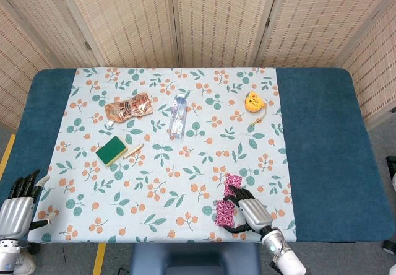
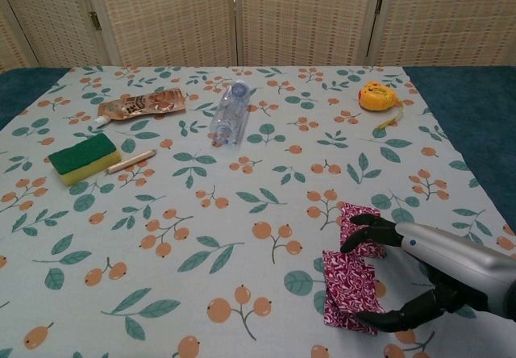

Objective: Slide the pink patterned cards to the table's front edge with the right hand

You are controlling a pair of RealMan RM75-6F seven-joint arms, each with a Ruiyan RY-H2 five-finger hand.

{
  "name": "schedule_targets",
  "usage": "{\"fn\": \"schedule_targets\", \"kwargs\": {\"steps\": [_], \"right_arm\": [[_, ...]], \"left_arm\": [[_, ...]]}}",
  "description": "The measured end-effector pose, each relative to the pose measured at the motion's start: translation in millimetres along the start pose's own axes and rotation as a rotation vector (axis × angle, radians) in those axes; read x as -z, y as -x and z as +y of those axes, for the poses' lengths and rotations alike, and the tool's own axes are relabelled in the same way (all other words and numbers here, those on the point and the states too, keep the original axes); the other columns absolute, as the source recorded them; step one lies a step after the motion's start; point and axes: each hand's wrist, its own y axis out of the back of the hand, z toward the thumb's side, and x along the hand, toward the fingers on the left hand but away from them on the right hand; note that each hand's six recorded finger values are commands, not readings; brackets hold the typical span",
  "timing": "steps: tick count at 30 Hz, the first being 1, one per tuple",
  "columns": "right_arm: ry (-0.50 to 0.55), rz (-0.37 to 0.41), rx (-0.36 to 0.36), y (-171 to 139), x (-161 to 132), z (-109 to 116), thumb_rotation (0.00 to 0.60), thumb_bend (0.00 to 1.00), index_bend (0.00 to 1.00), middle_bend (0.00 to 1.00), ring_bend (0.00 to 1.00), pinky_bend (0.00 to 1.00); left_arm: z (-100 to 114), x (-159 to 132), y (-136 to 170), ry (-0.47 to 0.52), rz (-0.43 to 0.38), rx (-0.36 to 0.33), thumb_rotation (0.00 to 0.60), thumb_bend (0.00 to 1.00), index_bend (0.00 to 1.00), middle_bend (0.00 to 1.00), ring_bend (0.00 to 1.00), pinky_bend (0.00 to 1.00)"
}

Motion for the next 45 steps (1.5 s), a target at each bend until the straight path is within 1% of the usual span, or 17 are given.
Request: {"fn": "schedule_targets", "kwargs": {"steps": [11, 14, 18, 22, 24, 28, 32, 35, 39, 45], "right_arm": [[-0.015, -0.002, -0.011, -3, 1, -2, 0.427, 0.25, 0.19, 0.03, 0.00, 0.00], [-0.020, 0.000, -0.015, -3, 0, -3, 0.427, 0.25, 0.17, 0.03, 0.00, 0.00], [-0.027, 0.005, -0.022, -4, -2, -4, 0.427, 0.25, 0.12, 0.02, 0.00, 0.00], [-0.030, 0.007, -0.019, -5, -2, -3, 0.428, 0.25, 0.11, 0.02, 0.00, 0.00], [-0.027, 0.006, -0.004, -4, -2, 1, 0.428, 0.25, 0.11, 0.02, 0.00, 0.00], [-0.031, -0.011, 0.061, -1, 4, 20, 0.427, 0.25, 0.10, 0.02, 0.00, 0.00], [-0.048, -0.053, 0.114, 7, 17, 40, 0.426, 0.25, 0.10, 0.02, 0.00, 0.00], [-0.065, -0.087, 0.132, 15, 27, 51, 0.427, 0.25, 0.10, 0.02, 0.00, 0.00], [-0.094, -0.124, 0.128, 26, 37, 56, 0.426, 0.25, 0.11, 0.02, 0.00, 0.00], [-0.108, -0.139, 0.092, 44, 38, 48, 0.426, 0.25, 0.11, 0.02, 0.00, 0.00]], "left_arm": [[0, 1, 1, -0.002, 0.003, 0.000, 0.600, 0.21, 0.17, 0.00, 0.04, 0.00], [-1, 1, 1, -0.002, 0.004, -0.001, 0.600, 0.21, 0.17, 0.00, 0.04, 0.00], [-1, 2, 1, -0.003, 0.008, -0.001, 0.600, 0.21, 0.17, 0.00, 0.04, 0.00], [-2, 3, 2, -0.004, 0.009, 0.001, 0.600, 0.21, 0.17, 0.00, 0.04, 0.00], [-2, 3, 2, -0.004, 0.008, 0.001, 0.600, 0.21, 0.17, 0.00, 0.04, 0.00], [-1, 1, 1, -0.005, 0.004, 0.001, 0.600, 0.21, 0.17, 0.00, 0.04, 0.00], [-1, -2, 1, -0.006, -0.003, 0.002, 0.600, 0.21, 0.17, 0.00, 0.04, 0.00], [-1, -3, 1, -0.009, -0.005, 0.005, 0.600, 0.21, 0.17, 0.00, 0.04, 0.00], [0, -4, 2, -0.012, -0.004, 0.007, 0.600, 0.21, 0.17, 0.00, 0.04, 0.00], [-1, -3, 2, -0.016, 0.001, 0.014, 0.600, 0.21, 0.17, 0.00, 0.04, 0.00]]}}
